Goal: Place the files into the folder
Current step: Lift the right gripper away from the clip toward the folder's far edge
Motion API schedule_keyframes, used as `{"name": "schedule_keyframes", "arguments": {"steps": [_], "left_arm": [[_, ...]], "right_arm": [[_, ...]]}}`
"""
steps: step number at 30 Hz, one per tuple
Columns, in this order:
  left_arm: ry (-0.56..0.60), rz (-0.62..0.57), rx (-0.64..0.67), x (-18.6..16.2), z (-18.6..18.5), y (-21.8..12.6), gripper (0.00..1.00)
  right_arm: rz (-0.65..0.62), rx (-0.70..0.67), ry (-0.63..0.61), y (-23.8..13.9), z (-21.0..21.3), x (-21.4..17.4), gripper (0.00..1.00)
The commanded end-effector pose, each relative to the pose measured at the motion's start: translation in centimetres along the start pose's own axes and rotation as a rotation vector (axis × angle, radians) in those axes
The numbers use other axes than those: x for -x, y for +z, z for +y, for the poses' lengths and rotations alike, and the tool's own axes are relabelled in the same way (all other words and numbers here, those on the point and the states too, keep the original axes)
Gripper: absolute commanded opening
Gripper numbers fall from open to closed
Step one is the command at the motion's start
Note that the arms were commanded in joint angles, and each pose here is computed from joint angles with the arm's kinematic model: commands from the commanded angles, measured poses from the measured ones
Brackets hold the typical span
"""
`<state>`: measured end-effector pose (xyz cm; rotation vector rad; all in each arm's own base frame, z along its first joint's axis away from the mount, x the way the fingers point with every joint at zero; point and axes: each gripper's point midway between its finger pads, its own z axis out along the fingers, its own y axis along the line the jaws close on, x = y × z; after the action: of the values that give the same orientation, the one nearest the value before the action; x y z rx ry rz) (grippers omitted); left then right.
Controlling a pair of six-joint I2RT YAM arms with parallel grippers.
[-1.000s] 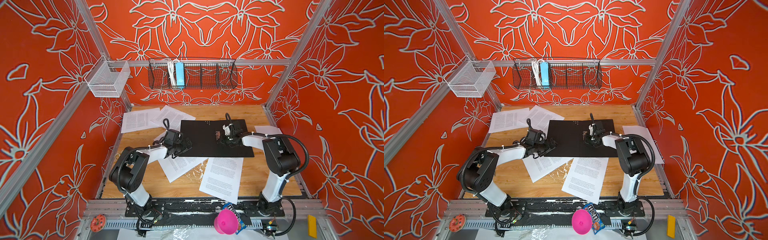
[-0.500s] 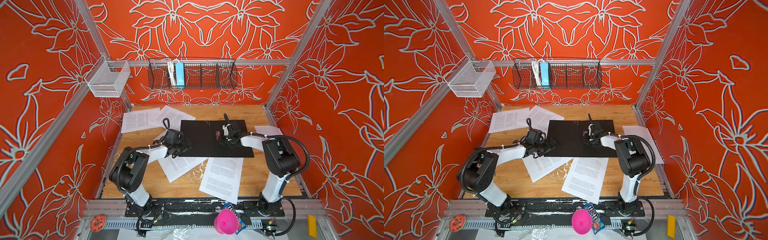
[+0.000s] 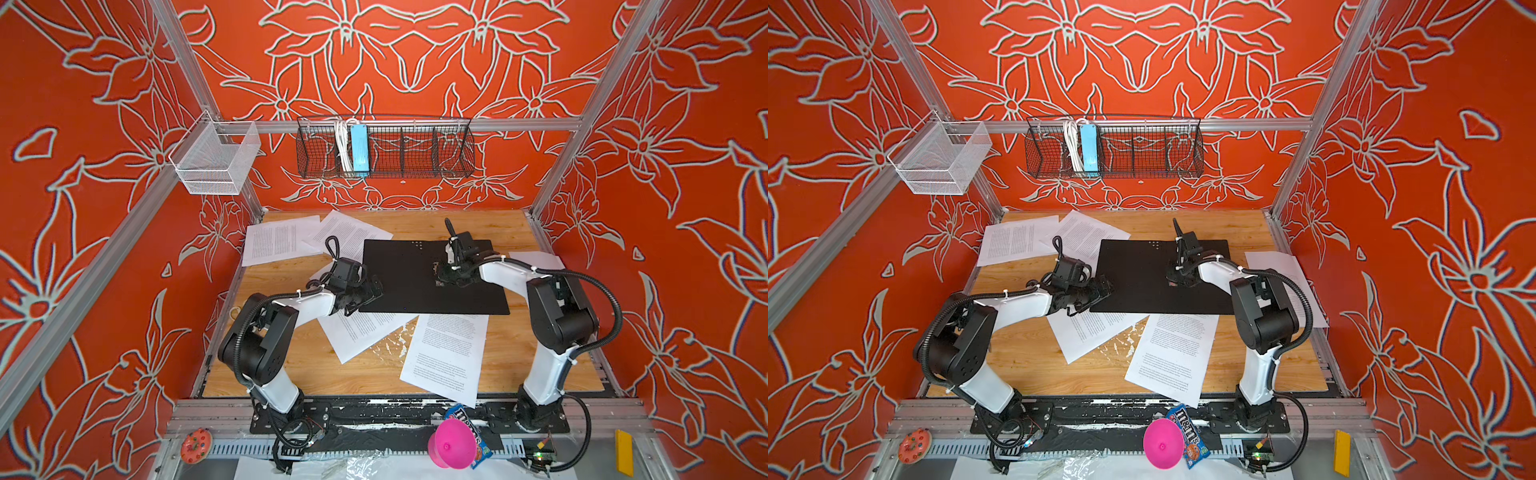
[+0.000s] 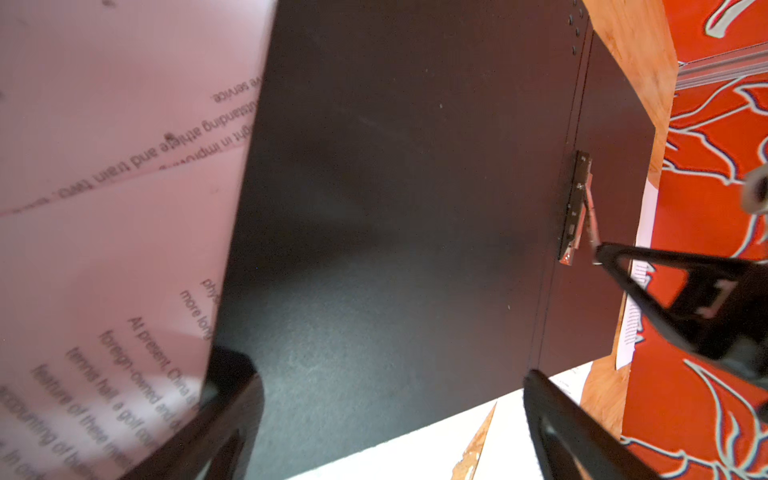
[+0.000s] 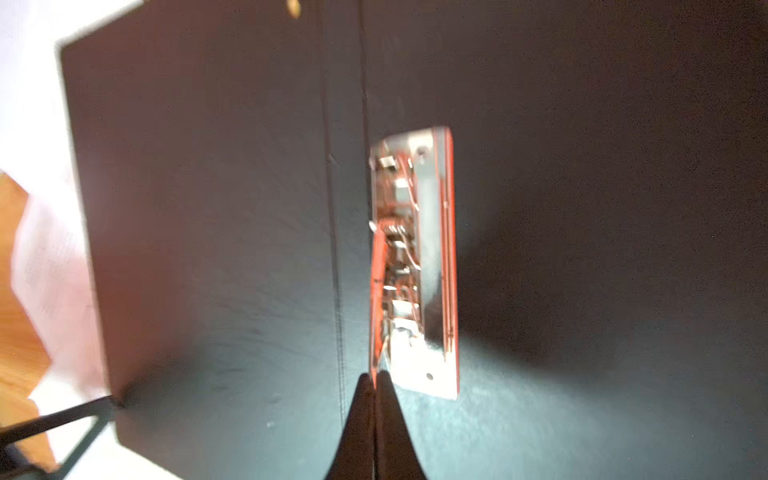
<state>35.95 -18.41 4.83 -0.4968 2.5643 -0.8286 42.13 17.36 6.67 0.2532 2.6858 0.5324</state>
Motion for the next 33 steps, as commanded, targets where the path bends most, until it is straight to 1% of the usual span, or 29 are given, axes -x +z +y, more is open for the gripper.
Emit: {"name": "schedule_keyframes", "arguments": {"steps": [1, 3, 4, 6, 9, 12, 15, 17, 19, 21, 23, 26, 28, 33], "left_arm": [[-0.041, 0.092, 0.151, -2.8, 4.4, 1.1, 0.98], [-0.033, 0.091, 0.123, -2.7, 3.8, 1.2, 0.98], [-0.029, 0.089, 0.102, -2.6, 3.5, 1.3, 0.98], [-0.022, 0.092, 0.062, -2.6, 2.8, 1.5, 0.98], [-0.019, 0.103, 0.036, -2.8, 2.5, 1.8, 0.98], [-0.016, 0.107, 0.031, -2.8, 2.4, 1.8, 0.98], [-0.017, 0.115, 0.019, -2.9, 2.1, 1.8, 0.98], [-0.023, 0.122, 0.013, -3.0, 2.0, 1.8, 0.98], [-0.024, 0.127, 0.009, -3.1, 2.0, 1.9, 0.98], [-0.025, 0.126, 0.013, -3.1, 2.0, 1.9, 0.98], [-0.024, 0.127, 0.011, -3.2, 2.1, 1.9, 0.98], [-0.021, 0.132, -0.001, -3.2, 1.9, 2.1, 0.98], [-0.018, 0.135, -0.008, -3.2, 1.8, 2.2, 0.98], [-0.021, 0.134, 0.002, -3.2, 2.0, 2.3, 0.98]], "right_arm": [[0.039, 0.033, -0.042, -1.3, 1.8, 2.2, 0.0], [0.047, 0.119, -0.088, -1.6, 4.2, 3.8, 0.37], [0.028, 0.126, -0.107, -1.7, 4.7, 4.8, 0.45], [-0.011, 0.118, -0.132, -2.2, 5.0, 6.9, 0.57], [-0.057, 0.16, -0.141, -3.5, 5.6, 8.8, 0.63], [-0.096, 0.148, -0.131, -5.3, 5.1, 8.1, 0.63], [-0.072, 0.049, -0.086, -5.9, 2.4, 5.4, 0.61], [-0.058, 0.001, -0.059, -5.7, 0.5, 3.3, 0.55], [-0.027, -0.005, -0.045, -5.0, -0.5, 1.5, 0.46], [0.023, 0.02, -0.039, -3.8, -0.6, -0.1, 0.34], [0.054, 0.063, -0.041, -2.6, 0.0, -1.0, 0.3], [0.096, 0.086, -0.063, -0.7, 1.2, -1.2, 0.29], [0.112, 0.104, -0.065, 0.5, 1.9, -0.6, 0.28], [0.097, 0.107, -0.09, 3.1, 3.3, 3.1, 0.25]]}}
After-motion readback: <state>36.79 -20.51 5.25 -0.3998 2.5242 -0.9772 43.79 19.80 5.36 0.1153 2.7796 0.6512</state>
